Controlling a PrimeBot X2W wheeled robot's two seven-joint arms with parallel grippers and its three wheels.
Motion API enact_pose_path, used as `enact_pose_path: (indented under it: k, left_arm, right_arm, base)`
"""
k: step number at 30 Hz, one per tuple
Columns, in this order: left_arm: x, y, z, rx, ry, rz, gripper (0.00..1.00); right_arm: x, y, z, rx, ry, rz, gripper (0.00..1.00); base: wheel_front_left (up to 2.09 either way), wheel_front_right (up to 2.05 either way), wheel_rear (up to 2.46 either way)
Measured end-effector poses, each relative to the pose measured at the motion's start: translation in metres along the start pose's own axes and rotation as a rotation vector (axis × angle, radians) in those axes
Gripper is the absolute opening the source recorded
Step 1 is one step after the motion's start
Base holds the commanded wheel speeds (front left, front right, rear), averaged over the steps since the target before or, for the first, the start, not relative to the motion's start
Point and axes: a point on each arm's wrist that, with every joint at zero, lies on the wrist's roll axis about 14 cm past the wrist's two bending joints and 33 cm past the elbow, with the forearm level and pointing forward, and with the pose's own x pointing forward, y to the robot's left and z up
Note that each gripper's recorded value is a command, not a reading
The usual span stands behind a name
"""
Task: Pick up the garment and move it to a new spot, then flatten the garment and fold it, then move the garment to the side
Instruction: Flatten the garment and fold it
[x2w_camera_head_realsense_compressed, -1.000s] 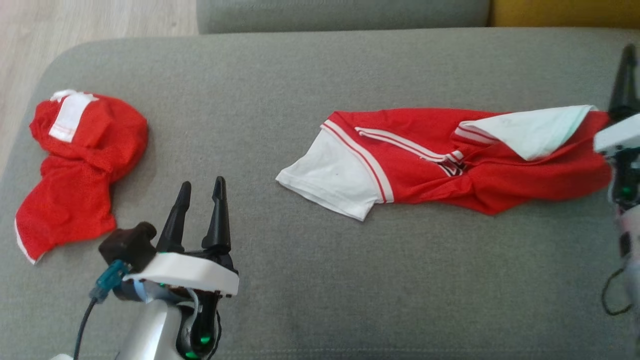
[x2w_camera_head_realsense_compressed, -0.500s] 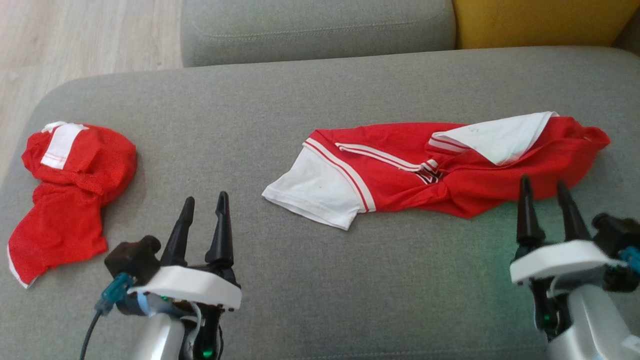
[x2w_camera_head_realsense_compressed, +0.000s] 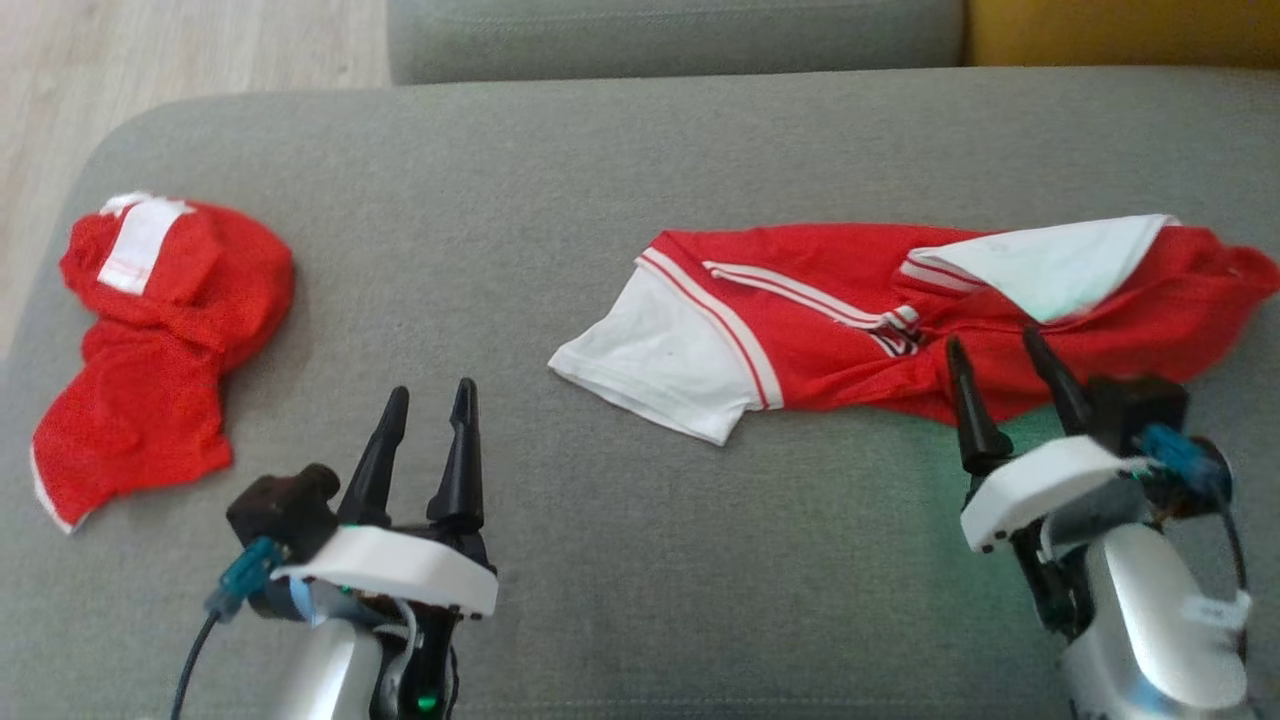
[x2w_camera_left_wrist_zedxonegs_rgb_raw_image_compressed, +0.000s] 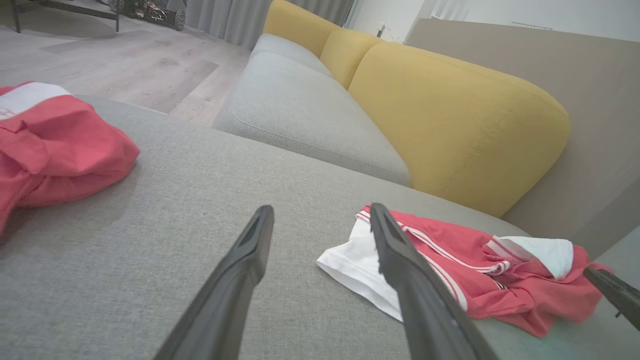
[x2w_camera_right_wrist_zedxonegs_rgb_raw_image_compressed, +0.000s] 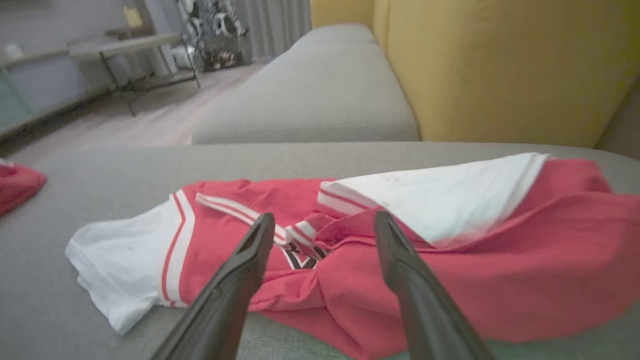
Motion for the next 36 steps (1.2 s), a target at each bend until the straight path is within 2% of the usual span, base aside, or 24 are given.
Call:
enact_pose_path:
  k: [6,8,15,22,23,24,25,26,30,36]
  left_arm:
    - [0.003,0.013,0.003,0.0,-0.007,0.036,1.0]
    - [0.004,0.017,0.003,0.002,-0.008,0.049,1.0]
    - [0.0,0.03,0.0,-0.001,0.003,0.088,1.0]
    - [0.001,0.032,-0.003,-0.001,0.011,0.094,1.0]
    - [0.001,0.032,-0.003,-0.001,0.012,0.092,1.0]
    - [0.001,0.031,-0.004,-0.001,0.013,0.091,1.0]
    - [0.002,0.03,-0.005,-0.002,0.016,0.086,1.0]
    - [0.003,0.029,-0.005,-0.002,0.017,0.083,1.0]
    - [0.005,0.026,-0.006,-0.002,0.019,0.075,1.0]
    - [0.009,0.022,-0.003,0.002,0.01,0.061,1.0]
  right_arm:
    - [0.023,-0.002,-0.021,-0.234,0.136,0.045,1.0]
    - [0.03,-0.001,-0.028,-0.274,0.177,0.056,1.0]
    - [0.044,0.002,-0.046,-0.334,0.258,0.078,1.0]
    - [0.047,-0.005,-0.053,-0.34,0.291,0.061,1.0]
    - [0.047,-0.006,-0.053,-0.337,0.289,0.058,0.82]
    - [0.047,-0.006,-0.054,-0.333,0.289,0.056,0.56]
    - [0.046,-0.007,-0.056,-0.328,0.294,0.053,0.03]
    - [0.046,-0.008,-0.057,-0.326,0.294,0.052,0.0]
    - [0.045,-0.009,-0.059,-0.324,0.299,0.049,0.0]
    - [0.049,-0.012,-0.04,-0.298,0.22,0.032,0.0]
  base:
    - [0.0,0.0,0.0]
    - [0.0,0.0,0.0]
    - [0.0,0.0,0.0]
    - [0.0,0.0,0.0]
    - [0.0,0.0,0.0]
    - [0.0,0.0,0.0]
    - [0.0,0.0,0.0]
    - [0.0,0.0,0.0]
    - [0.0,0.0,0.0]
    - [0.0,0.0,0.0]
